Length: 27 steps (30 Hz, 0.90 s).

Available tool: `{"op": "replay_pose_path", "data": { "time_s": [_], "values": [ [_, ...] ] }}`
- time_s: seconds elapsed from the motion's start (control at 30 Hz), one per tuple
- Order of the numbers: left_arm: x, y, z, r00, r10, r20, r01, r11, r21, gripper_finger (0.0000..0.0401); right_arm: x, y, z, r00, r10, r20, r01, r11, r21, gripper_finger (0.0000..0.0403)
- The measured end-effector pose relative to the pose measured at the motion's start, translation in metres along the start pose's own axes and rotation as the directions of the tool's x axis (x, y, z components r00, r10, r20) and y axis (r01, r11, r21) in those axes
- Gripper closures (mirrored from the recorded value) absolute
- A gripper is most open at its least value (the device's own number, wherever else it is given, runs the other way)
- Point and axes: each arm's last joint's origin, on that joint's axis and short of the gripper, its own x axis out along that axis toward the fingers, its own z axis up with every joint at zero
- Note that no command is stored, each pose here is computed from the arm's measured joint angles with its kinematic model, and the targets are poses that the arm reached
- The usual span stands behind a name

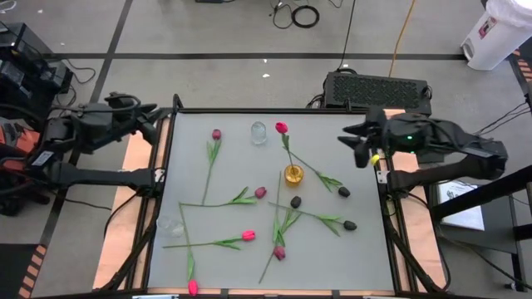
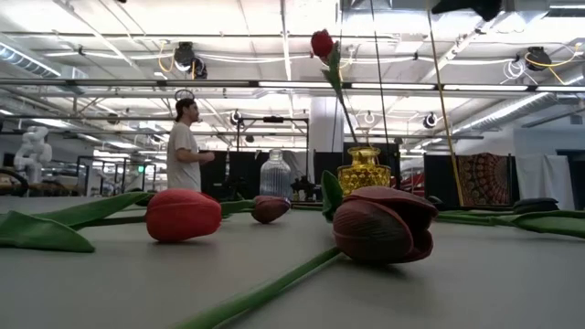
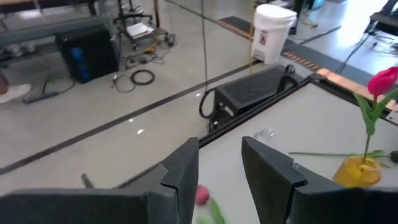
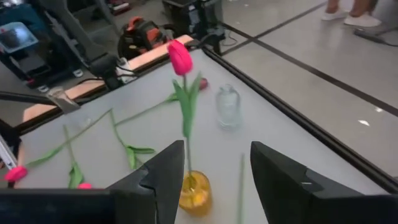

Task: Sort flowers into vase by color
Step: Put the top black tulip into the top transparent vase

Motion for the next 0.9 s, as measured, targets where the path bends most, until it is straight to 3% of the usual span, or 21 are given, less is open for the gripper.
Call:
{"op": "replay_pose_path", "data": {
  "time_s": [0.5, 0.77, 0.9],
  "values": [
    [0.013, 0.01, -0.051, 0.996, 0.037, -0.079, -0.044, 0.995, -0.095, 0.0271, -0.04, -0.027, -0.02, 0.996, -0.085, -0.008, 0.085, 0.996, 0.019, 0.0227],
    [0.028, 0.01, -0.081, 0.989, 0.049, -0.14, -0.074, 0.981, -0.18, 0.0271, -0.027, -0.041, -0.06, 0.991, -0.123, -0.049, 0.128, 0.986, 0.109, 0.0227],
    [0.037, 0.005, -0.089, 0.989, 0.013, -0.149, -0.042, 0.98, -0.193, 0.0271, -0.013, -0.045, -0.08, 0.991, -0.124, -0.053, 0.132, 0.976, 0.173, 0.0227]
  ]
}}
